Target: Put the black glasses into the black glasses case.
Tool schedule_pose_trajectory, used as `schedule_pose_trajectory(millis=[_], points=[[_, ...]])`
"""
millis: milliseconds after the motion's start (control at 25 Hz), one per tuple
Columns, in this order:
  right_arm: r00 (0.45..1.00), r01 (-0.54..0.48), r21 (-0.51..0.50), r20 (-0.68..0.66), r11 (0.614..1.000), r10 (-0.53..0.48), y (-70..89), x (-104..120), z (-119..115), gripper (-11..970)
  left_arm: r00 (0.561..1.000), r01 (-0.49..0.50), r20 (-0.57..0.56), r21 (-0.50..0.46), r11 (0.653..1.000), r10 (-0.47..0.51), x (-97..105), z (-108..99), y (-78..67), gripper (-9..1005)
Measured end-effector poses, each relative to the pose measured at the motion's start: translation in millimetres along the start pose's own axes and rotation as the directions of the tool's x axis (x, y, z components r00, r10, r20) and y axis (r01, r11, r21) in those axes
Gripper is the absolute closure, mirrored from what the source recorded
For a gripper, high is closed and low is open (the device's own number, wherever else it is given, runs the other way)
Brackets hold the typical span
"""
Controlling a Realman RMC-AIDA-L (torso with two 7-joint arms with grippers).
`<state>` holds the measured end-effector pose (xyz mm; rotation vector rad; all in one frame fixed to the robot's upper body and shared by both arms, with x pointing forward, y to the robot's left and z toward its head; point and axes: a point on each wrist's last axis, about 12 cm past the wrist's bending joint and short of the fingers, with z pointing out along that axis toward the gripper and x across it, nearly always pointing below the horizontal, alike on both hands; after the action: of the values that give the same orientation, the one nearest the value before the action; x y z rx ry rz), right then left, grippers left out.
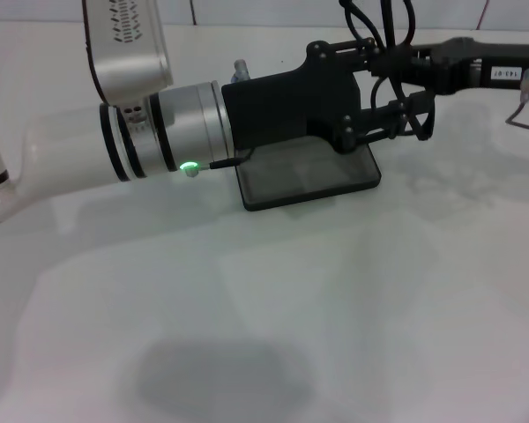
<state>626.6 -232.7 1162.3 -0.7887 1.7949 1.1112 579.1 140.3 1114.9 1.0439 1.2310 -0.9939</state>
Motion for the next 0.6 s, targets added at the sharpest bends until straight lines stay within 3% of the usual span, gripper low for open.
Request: schedule_pose_trajectory(millis=[600], points=[[0.999,-0.009,-0.004,-0.04,1.0,0.009,-1.3,3.9,-10.6,859,1.0,-0.015,-0.003,-0.002,1.0,0.015,-0.1,1.1,0.5,455]])
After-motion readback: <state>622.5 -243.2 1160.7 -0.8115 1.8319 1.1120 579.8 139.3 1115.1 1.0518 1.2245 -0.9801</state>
